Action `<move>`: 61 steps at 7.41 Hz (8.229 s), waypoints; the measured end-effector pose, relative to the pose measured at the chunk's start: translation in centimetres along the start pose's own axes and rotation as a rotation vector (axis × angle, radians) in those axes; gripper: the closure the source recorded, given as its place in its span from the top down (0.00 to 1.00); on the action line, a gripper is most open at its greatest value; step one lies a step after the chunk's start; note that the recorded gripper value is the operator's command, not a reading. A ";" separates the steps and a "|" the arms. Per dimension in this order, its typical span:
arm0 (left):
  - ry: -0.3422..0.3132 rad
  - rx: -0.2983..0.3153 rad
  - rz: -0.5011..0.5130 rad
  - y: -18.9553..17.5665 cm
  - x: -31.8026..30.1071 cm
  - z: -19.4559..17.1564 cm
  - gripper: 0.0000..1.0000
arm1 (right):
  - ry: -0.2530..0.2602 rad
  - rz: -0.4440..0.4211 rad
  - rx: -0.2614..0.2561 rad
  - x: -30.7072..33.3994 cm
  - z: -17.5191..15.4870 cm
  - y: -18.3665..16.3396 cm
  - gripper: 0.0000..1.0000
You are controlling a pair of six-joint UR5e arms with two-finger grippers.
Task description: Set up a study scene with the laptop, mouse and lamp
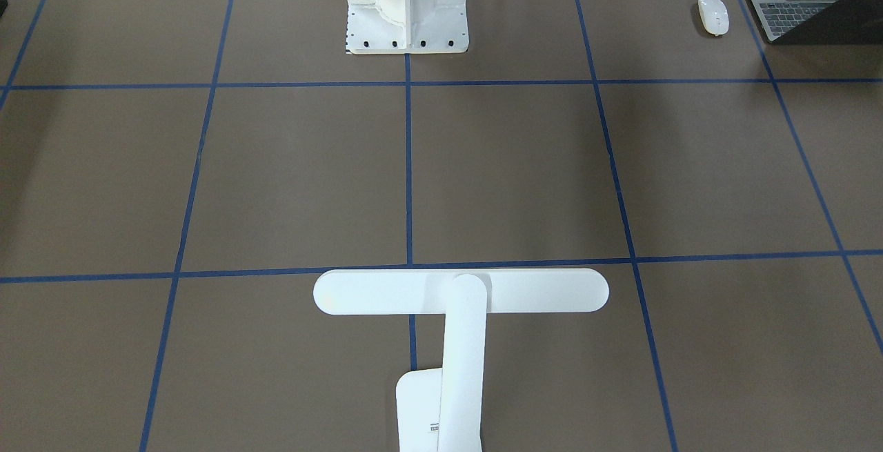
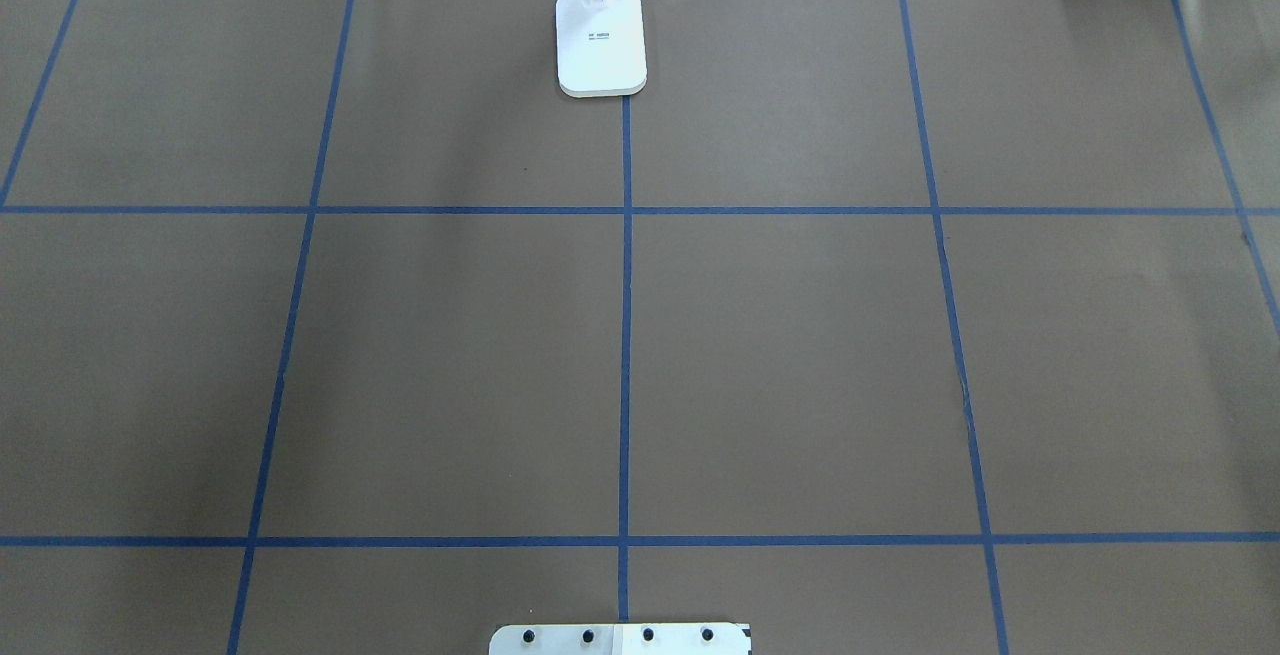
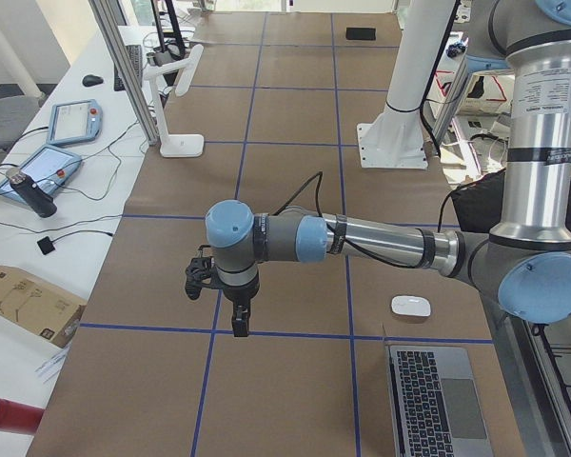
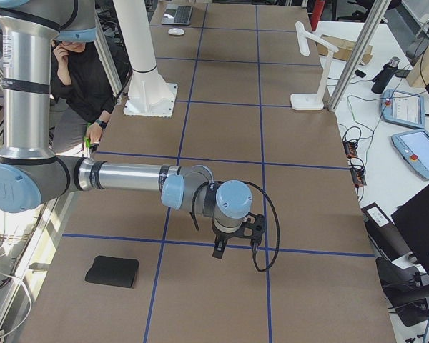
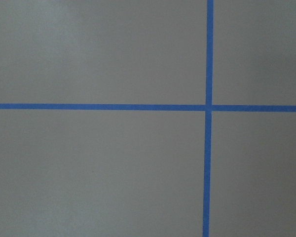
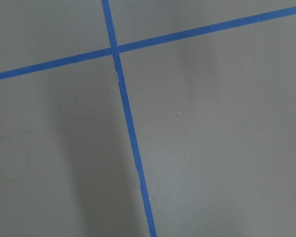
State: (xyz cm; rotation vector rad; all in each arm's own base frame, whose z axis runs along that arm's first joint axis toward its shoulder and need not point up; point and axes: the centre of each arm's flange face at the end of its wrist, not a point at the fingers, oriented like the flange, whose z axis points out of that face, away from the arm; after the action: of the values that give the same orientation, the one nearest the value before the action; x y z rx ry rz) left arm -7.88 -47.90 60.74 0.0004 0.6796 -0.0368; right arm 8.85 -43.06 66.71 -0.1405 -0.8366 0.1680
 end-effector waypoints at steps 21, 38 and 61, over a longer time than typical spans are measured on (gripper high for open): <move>-0.083 -0.057 -1.081 14.4 -6.5 0.1 0.99 | 0.022 -0.053 0.068 -2.1 -3.0 0.8 0.99; -0.057 -0.156 -1.426 28.8 -15.9 7.8 0.00 | -0.024 -0.027 0.040 -1.2 -1.8 1.5 0.99; 0.001 -0.195 -1.532 -5.5 48.5 -19.2 0.00 | -0.058 -0.058 0.063 -3.0 -3.1 1.7 0.99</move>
State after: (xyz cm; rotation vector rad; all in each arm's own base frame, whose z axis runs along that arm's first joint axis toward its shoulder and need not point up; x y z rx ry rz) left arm 17.58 -54.84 15.36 -0.7087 0.5444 -1.4375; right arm 9.05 -42.24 62.11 -0.0528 -0.8909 0.1442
